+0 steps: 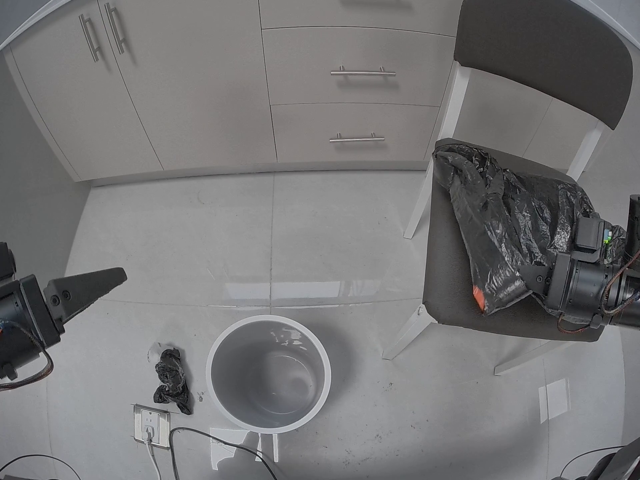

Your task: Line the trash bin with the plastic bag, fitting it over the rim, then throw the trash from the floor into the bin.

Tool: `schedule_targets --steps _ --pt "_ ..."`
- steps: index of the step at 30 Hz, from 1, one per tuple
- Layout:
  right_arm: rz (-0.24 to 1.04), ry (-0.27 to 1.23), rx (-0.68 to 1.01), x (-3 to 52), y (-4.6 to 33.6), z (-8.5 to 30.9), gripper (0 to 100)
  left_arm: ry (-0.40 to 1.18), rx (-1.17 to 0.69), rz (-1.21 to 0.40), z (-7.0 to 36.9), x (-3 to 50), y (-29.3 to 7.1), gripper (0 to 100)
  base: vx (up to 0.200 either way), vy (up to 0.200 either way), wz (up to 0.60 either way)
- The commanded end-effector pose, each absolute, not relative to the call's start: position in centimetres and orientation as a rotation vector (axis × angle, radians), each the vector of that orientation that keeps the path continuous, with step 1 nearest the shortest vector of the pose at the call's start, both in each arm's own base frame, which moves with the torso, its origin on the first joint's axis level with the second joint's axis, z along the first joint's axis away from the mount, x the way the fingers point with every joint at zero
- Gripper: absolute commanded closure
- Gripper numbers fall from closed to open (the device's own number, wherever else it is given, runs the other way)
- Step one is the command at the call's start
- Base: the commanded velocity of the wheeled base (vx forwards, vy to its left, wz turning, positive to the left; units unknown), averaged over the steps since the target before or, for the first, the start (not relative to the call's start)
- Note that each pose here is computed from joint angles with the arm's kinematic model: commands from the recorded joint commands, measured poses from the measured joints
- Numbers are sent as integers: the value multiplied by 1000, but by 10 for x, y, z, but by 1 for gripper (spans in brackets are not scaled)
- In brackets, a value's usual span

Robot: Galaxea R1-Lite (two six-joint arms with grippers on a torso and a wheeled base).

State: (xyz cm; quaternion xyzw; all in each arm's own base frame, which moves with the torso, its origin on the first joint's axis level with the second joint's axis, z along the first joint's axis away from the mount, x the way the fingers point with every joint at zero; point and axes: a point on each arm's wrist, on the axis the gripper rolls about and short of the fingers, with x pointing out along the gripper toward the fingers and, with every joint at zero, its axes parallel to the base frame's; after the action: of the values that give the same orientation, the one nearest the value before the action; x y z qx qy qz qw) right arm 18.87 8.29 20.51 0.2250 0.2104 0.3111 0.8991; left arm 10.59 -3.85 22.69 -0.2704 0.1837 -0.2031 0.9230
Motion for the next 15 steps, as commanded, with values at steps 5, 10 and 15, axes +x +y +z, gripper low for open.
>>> schedule_targets --steps 5,10,15 --pt "922 328 257 158 116 244 100 428 -571 -560 228 107 -44 0 0 0 0" --pt "949 355 185 137 123 247 100 467 -568 -549 224 117 -48 0 0 0 0" --pt "964 352 84 117 130 247 100 541 -612 -593 222 131 -55 0 0 0 0"
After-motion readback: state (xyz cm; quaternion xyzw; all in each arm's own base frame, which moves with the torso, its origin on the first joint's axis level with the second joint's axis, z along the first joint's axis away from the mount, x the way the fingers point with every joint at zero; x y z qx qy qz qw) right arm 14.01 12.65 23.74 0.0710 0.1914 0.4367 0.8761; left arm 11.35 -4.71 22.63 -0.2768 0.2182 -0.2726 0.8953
